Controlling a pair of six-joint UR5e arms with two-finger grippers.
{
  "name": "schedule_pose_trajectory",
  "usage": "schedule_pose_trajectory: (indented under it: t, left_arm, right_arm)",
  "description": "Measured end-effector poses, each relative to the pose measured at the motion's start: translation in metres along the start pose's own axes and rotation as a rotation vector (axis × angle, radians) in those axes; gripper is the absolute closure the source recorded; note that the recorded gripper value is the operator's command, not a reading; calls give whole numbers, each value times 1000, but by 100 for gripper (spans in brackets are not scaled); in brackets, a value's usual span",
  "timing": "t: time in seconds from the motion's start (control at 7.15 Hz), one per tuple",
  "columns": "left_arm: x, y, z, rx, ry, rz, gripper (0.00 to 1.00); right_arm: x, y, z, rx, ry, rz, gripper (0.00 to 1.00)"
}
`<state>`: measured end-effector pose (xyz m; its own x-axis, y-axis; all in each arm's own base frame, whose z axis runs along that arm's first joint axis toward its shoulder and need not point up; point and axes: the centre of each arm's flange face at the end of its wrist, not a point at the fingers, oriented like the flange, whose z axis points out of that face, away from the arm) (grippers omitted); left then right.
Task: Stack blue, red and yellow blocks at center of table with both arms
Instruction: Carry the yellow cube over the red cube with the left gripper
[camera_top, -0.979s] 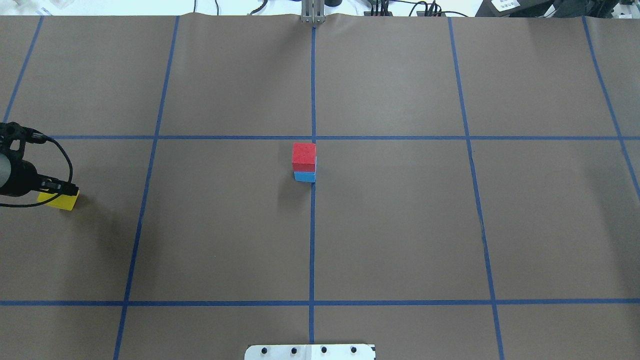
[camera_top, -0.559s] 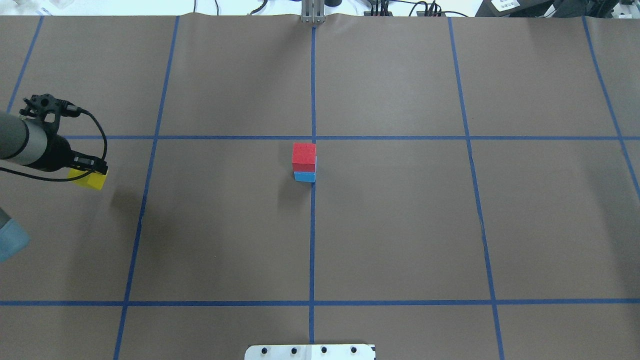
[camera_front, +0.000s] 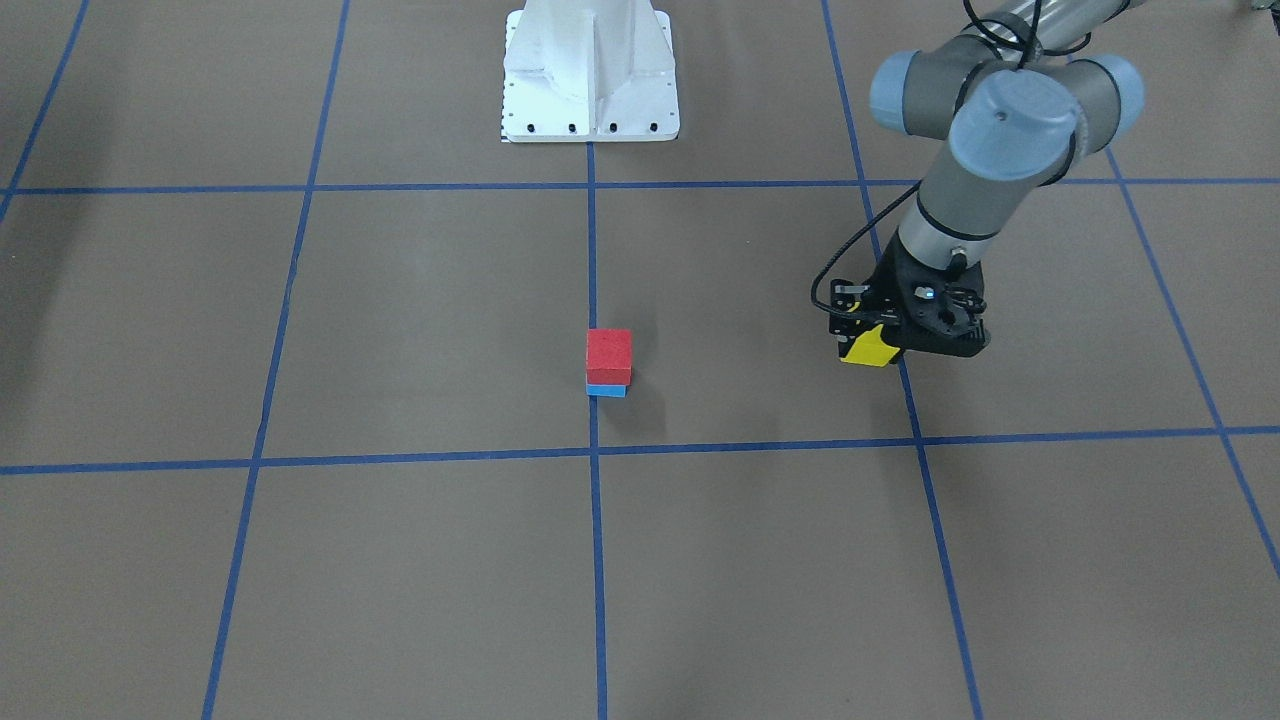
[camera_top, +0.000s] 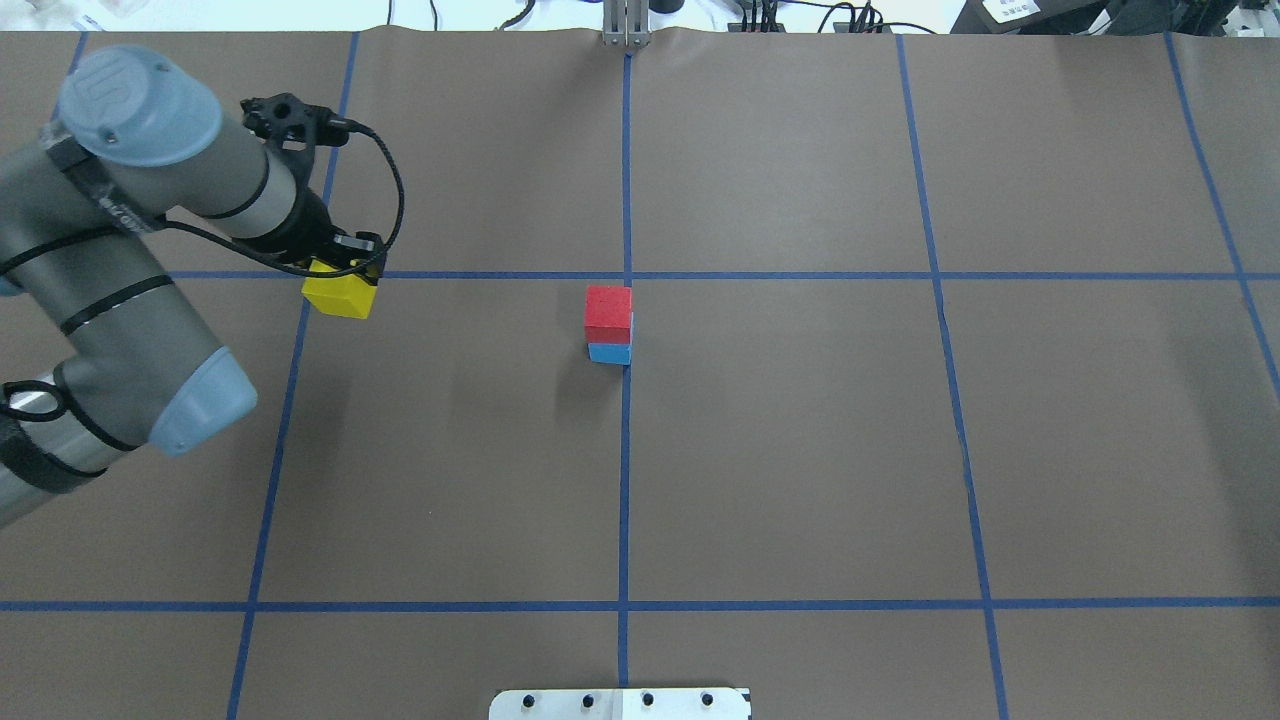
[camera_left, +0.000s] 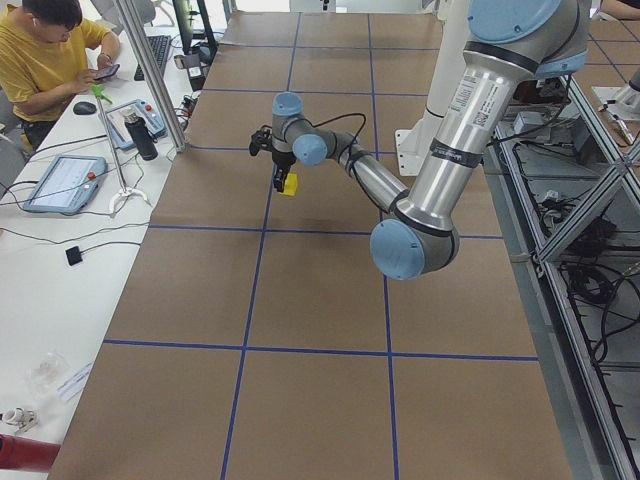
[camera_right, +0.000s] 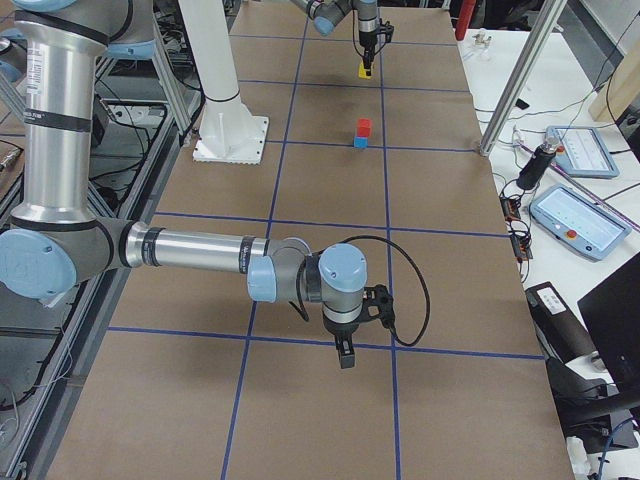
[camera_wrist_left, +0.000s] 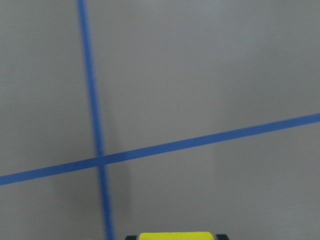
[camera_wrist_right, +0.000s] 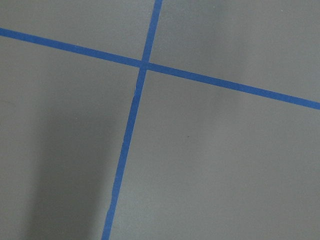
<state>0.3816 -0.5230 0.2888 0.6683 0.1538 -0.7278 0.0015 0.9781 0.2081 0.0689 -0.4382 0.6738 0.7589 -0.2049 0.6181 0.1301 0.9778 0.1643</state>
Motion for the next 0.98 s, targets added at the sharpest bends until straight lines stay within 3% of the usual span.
schedule_pose_trajectory:
  t: [0.42, 0.7, 0.84, 0.98]
  left_arm:
    - [133, -8, -16, -30, 59, -123, 100]
    - [200, -16, -8, -29, 56, -205, 100]
    - [219, -17, -4, -29, 50, -238, 90]
    - [231, -13, 0, -26, 46, -255, 89]
  right_arm:
    - [0, 0, 0, 0, 0, 0, 0]
    - [0, 0, 0, 0, 0, 0, 0]
    - [0, 0, 0, 0, 0, 0, 0]
    - [0, 1, 0, -1, 0, -1, 0]
